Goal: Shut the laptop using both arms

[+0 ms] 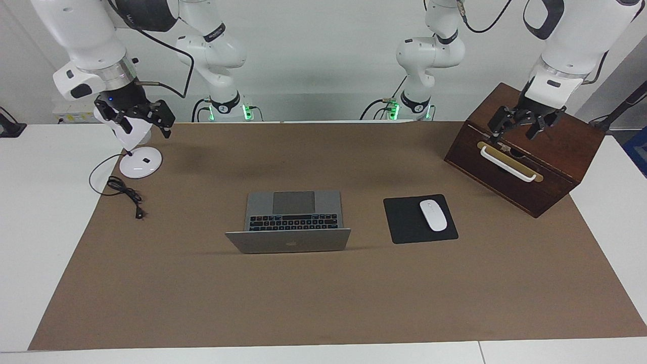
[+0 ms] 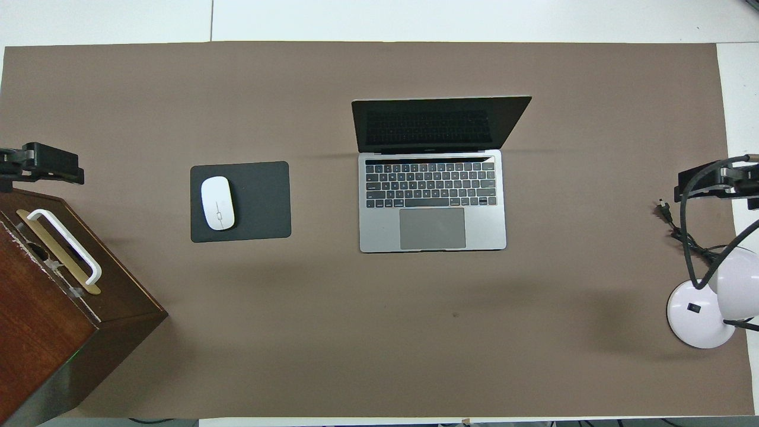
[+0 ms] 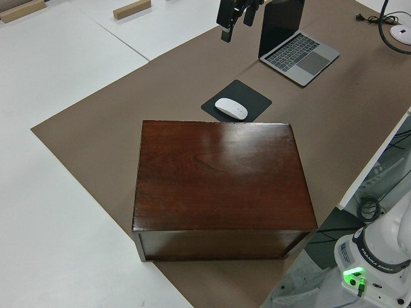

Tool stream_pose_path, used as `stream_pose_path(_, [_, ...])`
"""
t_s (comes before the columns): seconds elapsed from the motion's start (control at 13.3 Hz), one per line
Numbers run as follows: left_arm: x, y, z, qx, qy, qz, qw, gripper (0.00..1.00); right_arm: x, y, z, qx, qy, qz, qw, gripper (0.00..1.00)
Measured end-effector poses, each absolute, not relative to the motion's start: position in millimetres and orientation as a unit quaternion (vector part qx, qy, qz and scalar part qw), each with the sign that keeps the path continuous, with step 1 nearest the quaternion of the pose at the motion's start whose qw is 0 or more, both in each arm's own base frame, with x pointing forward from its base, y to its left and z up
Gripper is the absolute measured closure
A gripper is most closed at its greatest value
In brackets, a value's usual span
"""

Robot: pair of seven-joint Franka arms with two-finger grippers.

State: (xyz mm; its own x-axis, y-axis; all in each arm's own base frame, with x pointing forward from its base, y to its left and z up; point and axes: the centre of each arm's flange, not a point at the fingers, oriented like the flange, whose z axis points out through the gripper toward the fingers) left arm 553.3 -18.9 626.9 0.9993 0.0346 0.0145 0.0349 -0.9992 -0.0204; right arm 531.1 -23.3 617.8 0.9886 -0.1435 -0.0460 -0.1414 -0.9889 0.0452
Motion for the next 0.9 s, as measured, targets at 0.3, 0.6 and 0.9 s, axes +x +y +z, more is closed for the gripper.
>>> stream_pose_path(0.3, [553.4, -18.9, 627.0, -1.000, -0.017, -0.007, 0.010, 0.00, 531.1, -23.3, 617.8, 0.997, -0.071, -0.025, 0.021, 0.00])
stream_pose_path(0.6, [553.5, -18.6, 627.1, -1.000, -0.015, -0.008, 0.010, 0.00, 531.0, -24.0, 617.2, 0.997, -0.071, -0.025, 0.021, 0.00])
stream_pose_path(0.9, [554.6, -17.9, 627.6, -1.000, -0.010, -0.013, 0.010, 0.00, 529.9, -37.6, 616.2, 0.999, -0.038, -0.026, 0.018, 0.00])
